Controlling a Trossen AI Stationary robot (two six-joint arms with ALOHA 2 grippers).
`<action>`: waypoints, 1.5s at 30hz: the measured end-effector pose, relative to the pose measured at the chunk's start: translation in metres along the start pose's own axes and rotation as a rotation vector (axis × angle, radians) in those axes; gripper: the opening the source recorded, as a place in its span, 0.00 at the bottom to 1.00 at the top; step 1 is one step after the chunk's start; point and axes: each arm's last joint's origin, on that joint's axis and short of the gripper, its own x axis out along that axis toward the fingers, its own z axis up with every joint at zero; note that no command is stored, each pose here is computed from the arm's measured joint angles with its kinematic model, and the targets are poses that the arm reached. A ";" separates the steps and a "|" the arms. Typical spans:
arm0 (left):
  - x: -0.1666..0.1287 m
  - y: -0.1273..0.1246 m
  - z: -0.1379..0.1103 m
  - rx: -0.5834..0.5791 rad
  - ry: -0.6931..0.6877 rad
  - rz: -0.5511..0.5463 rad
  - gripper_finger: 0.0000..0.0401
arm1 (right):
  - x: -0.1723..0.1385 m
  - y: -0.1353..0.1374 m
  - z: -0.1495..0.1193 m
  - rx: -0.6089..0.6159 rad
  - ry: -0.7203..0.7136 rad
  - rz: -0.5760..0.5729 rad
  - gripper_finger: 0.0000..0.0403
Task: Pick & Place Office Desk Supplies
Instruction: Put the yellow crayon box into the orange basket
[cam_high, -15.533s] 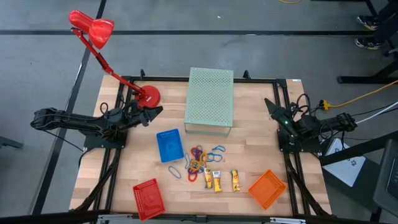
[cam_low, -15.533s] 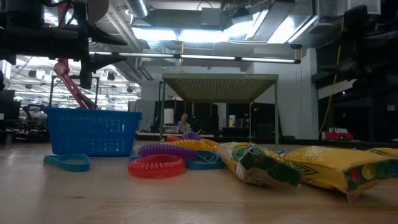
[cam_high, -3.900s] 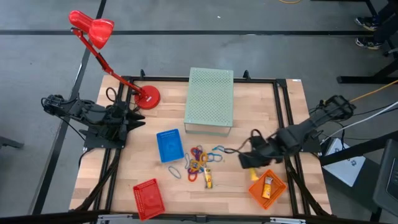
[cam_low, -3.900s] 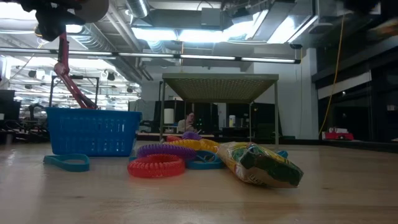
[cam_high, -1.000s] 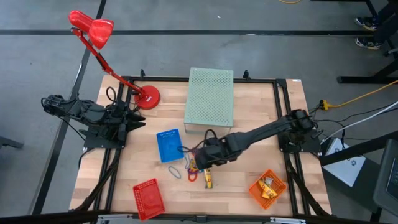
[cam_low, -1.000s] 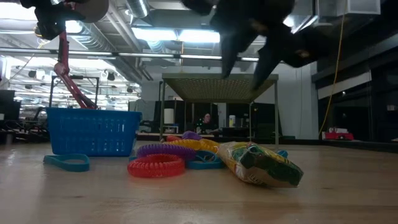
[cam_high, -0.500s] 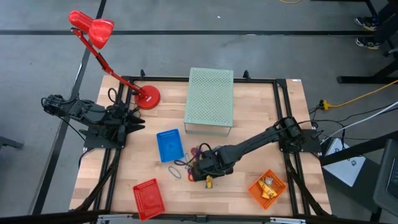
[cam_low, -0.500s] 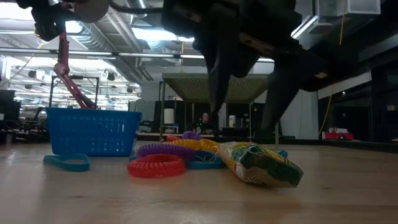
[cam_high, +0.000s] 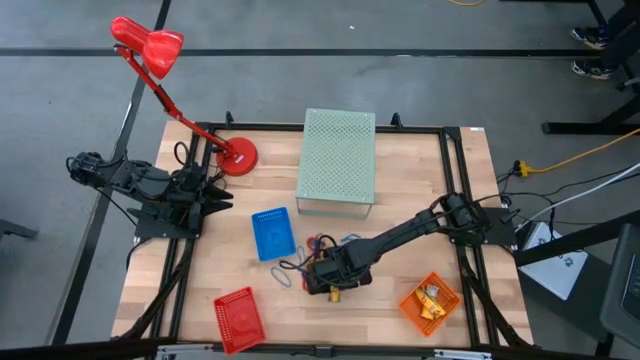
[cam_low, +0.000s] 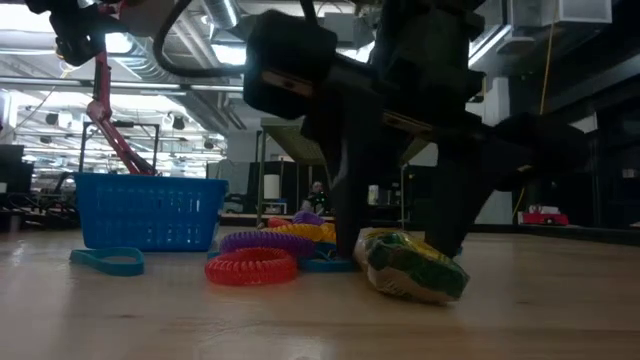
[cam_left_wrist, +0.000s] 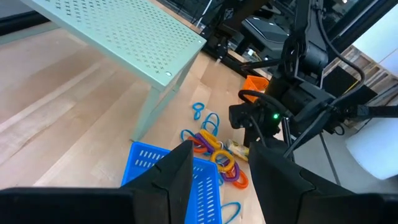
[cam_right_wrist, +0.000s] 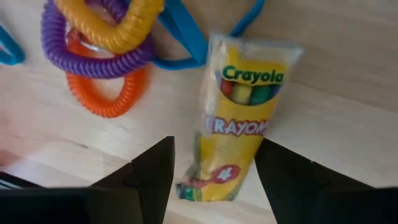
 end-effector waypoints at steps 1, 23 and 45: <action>0.000 0.000 0.000 0.003 0.000 0.000 0.38 | 0.000 0.000 0.000 0.000 -0.001 -0.001 0.52; 0.000 0.000 0.000 -0.002 -0.001 0.000 0.38 | -0.032 0.001 -0.002 -0.035 -0.033 0.038 0.13; 0.000 0.000 0.000 0.007 -0.014 0.017 0.38 | -0.184 -0.112 -0.097 0.063 -0.128 -0.309 0.10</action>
